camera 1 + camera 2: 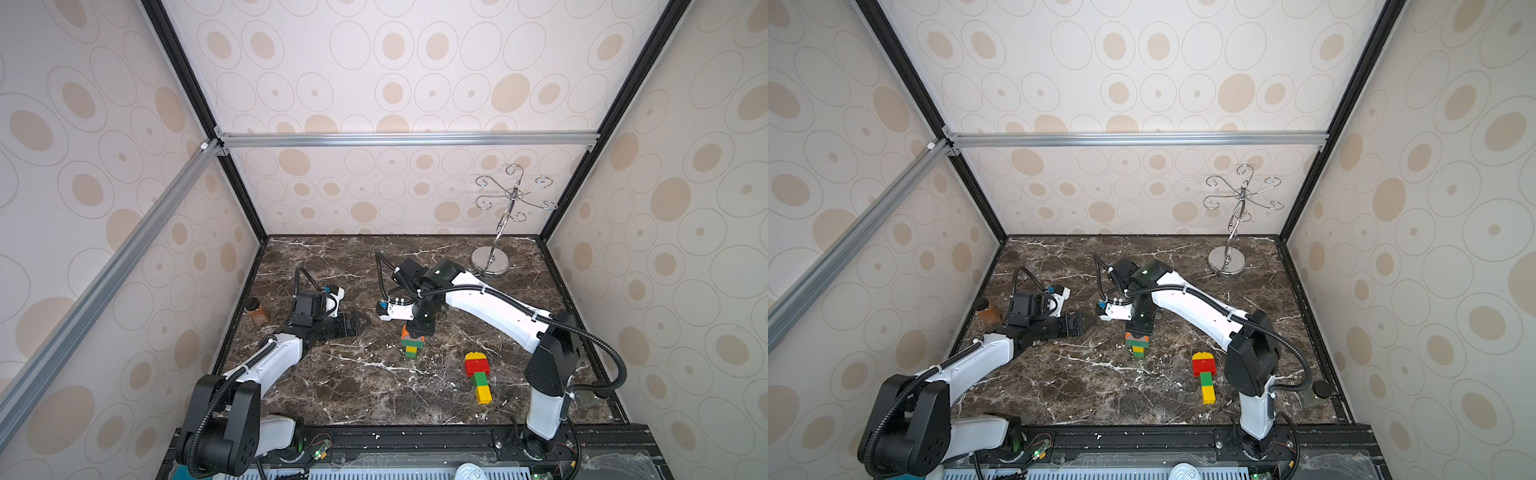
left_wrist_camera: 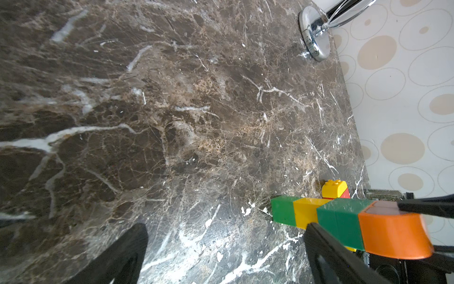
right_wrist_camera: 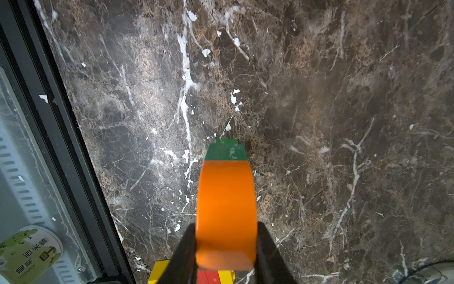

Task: Assemble an ice cream with lego
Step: Assemble the lego brick with the lego brick.

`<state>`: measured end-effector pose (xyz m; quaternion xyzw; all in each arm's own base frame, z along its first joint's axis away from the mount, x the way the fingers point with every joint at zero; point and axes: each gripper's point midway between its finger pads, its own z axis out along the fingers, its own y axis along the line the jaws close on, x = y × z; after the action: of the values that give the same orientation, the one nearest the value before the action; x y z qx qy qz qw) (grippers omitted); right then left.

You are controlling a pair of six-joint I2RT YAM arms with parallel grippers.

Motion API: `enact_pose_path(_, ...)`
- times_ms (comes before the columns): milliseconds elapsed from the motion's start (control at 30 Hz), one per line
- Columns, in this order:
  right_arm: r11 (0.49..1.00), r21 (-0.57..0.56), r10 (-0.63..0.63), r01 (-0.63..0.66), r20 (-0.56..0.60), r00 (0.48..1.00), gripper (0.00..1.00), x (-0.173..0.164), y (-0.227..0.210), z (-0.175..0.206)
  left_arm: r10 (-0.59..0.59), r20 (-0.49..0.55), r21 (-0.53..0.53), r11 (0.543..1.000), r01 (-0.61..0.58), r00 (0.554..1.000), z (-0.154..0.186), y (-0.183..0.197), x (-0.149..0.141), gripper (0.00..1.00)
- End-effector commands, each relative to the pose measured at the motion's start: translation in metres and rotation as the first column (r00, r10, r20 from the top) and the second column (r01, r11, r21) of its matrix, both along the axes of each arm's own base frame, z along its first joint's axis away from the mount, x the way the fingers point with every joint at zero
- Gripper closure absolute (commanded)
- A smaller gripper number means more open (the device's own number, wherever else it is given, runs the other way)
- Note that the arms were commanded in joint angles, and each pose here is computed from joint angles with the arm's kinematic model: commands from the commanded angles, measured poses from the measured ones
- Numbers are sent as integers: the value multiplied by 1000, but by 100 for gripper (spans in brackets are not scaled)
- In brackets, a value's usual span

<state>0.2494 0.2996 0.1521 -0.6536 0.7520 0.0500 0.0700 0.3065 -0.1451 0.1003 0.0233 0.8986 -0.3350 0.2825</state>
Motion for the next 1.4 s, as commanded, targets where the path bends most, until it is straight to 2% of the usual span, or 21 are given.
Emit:
enact_pose_path(0,974,-225,-2,-39,-181,983,100,-29,-31,-60,-17,23,5,1000,17,1000,4,1,3,0)
enact_pose_path(233,974,-220,10,-59,-220,976,100,-40,-35,-76,-18,23,4,1000,18,1000,4,1,3,0)
enact_pose_path(433,982,-135,100,-132,-222,970,100,-46,-28,-71,-21,24,-1,1000,21,1000,4,0,3,0)
enact_pose_path(633,970,-187,112,-155,-223,968,100,-43,-36,-70,-22,26,-4,1000,22,999,5,0,3,0)
enact_pose_path(933,975,-183,92,-125,-177,980,100,-34,-33,-59,-26,31,-12,1000,27,999,8,-1,3,0)
enact_pose_path(1367,981,-159,91,-110,-123,988,84,-25,-27,-45,-19,34,1,1000,19,999,7,1,2,0)
